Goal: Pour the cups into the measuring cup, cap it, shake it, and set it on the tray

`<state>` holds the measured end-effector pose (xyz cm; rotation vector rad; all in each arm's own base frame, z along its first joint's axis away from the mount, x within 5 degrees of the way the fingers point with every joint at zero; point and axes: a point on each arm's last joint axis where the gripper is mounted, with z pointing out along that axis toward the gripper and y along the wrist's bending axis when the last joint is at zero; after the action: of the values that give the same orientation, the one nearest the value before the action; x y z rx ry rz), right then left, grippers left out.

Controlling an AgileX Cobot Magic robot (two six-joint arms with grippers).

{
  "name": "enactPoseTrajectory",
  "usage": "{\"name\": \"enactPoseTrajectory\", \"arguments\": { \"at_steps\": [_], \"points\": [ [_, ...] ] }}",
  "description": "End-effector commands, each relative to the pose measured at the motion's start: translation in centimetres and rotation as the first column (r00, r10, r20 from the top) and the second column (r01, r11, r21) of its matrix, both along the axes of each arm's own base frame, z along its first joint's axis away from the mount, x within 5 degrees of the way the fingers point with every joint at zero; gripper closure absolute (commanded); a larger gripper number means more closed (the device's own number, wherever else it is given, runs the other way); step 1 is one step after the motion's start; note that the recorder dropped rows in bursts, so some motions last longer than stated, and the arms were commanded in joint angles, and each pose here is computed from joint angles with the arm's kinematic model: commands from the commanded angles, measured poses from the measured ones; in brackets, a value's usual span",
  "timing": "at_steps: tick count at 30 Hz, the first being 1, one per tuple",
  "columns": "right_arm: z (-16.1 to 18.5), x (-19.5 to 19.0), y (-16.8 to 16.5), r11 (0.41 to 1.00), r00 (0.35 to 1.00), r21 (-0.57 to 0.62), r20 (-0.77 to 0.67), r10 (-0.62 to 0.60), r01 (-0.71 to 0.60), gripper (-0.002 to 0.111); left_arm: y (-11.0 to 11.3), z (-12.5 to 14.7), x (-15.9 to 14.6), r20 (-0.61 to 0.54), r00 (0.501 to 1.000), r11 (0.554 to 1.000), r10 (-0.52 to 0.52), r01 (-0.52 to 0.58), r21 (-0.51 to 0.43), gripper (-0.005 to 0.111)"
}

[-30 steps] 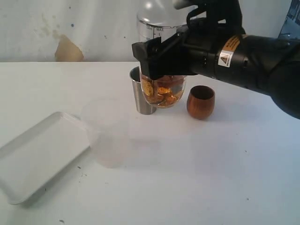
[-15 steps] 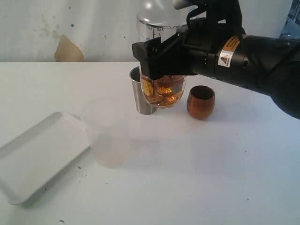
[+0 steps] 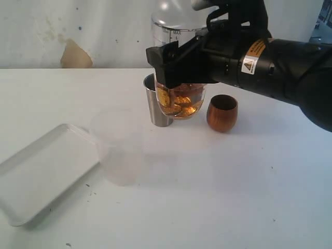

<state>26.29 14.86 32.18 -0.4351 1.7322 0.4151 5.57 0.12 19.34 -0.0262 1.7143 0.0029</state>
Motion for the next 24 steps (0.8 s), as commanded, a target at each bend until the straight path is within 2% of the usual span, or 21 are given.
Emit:
{"name": "enactPoseTrajectory", "arguments": {
  "at_steps": [1, 24],
  "points": [
    [1.35, -0.08, 0.01, 0.999, 0.997, 0.044, 0.083, 0.009, -0.013, 0.108, -0.02, -0.07, -0.01, 0.006, 1.0, 1.0, 0.0, 0.0, -0.012, 0.107],
    [1.23, 0.13, 0.17, 0.998, 0.996, 0.067, 0.085, 0.009, -0.015, 0.108, -0.02, -0.07, -0.01, 0.006, 1.0, 1.0, 0.0, 0.0, -0.012, 0.107]
  ]
}}
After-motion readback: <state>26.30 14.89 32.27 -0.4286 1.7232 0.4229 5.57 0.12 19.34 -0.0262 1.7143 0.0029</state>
